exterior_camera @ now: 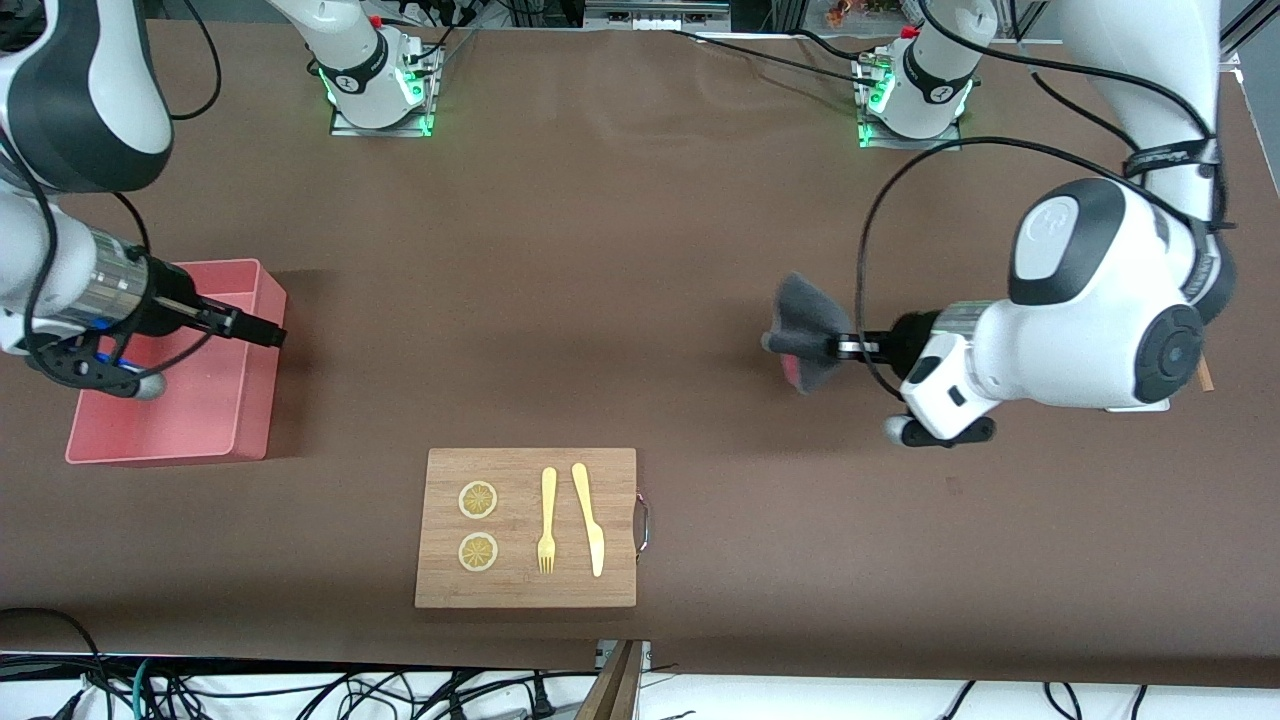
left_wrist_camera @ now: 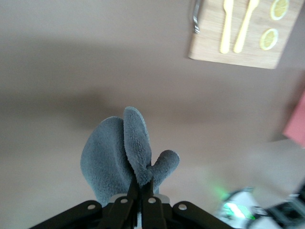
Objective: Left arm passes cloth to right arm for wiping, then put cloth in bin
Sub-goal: 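Lift the cloth with the left gripper while the right gripper approaches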
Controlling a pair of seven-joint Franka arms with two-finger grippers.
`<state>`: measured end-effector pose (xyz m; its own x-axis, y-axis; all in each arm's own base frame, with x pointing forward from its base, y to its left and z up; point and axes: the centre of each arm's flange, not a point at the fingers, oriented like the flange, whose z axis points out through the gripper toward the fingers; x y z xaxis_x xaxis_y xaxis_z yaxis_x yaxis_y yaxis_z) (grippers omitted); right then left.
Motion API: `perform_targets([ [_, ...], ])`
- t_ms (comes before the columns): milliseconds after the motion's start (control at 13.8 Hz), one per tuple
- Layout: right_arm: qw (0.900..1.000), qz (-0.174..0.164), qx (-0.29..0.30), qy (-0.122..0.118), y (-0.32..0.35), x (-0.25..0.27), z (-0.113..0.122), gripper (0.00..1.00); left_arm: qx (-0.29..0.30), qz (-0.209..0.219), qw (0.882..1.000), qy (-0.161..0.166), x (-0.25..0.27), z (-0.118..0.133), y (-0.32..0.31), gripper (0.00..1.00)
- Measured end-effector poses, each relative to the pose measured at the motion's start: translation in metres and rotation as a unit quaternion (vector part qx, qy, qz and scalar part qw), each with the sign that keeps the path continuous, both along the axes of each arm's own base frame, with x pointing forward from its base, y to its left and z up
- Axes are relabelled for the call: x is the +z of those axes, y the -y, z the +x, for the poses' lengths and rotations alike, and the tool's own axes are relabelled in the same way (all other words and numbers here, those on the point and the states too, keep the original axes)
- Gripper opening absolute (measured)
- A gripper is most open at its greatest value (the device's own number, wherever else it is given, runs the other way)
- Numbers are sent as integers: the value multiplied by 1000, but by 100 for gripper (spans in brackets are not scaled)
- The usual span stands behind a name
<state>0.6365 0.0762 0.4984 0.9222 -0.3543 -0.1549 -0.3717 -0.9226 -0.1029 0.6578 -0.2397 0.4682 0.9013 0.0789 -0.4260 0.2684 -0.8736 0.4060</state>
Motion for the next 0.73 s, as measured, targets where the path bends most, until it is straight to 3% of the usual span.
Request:
perform_targets([
  [291, 994, 30, -110, -1, -78, -17, 6, 100, 123, -20, 989, -82, 30, -34, 113, 4],
  [436, 986, 44, -160, -6, -111, -23, 5, 100, 173, -65, 975, -124, 37, -43, 153, 4],
  [727, 976, 46, -213, -19, -160, -38, -1, 100, 236, -139, 936, -220, 25, -27, 159, 4],
])
